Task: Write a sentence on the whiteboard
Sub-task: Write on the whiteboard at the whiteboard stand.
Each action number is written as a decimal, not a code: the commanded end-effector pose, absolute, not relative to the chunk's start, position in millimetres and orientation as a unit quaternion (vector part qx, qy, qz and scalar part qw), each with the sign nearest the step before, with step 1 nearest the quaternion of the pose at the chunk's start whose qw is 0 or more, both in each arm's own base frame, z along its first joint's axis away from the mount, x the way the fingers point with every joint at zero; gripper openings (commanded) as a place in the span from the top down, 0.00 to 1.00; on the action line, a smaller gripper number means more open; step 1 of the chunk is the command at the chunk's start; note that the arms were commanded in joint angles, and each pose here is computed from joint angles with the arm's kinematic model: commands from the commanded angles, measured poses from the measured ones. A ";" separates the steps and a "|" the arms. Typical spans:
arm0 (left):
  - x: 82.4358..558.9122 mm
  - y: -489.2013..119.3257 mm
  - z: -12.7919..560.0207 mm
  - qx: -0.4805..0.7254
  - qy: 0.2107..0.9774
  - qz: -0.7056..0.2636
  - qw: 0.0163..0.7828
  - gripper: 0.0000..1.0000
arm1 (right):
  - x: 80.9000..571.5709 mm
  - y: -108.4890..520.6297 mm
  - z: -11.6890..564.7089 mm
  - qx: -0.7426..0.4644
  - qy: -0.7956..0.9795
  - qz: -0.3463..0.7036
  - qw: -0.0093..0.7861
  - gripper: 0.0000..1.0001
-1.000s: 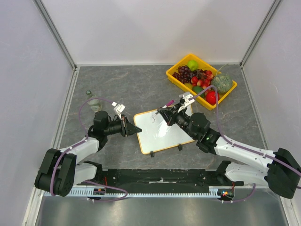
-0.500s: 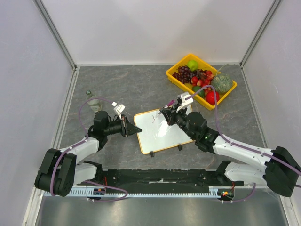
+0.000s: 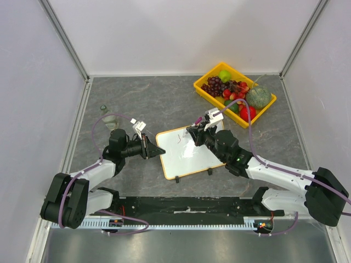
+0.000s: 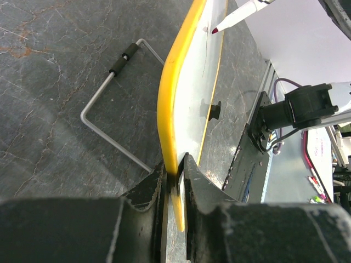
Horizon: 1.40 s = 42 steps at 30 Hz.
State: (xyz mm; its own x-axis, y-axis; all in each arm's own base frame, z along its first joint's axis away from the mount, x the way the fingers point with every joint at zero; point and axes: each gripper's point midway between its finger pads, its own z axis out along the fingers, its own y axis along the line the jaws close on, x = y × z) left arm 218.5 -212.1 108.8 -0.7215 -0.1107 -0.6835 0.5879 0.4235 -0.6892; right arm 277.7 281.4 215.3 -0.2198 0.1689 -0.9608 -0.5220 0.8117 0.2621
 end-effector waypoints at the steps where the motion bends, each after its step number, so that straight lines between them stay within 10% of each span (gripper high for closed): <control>1: 222.8 -212.3 113.0 0.169 0.764 -0.511 0.356 0.98 | 284.7 283.0 229.0 -0.112 0.717 0.280 0.629 1.00; 42: 221.7 -212.3 114.7 0.172 0.761 -0.512 0.359 0.98 | 284.0 274.5 222.2 -0.104 0.729 0.265 0.623 1.00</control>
State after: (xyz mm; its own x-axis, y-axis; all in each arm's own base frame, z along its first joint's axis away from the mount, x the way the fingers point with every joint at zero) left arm 218.2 -212.1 108.7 -0.7225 -0.1101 -0.6825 0.5876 0.4224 -0.6901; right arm 271.0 274.5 197.8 -0.2547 0.1482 -0.9556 -0.5113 0.8181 0.2632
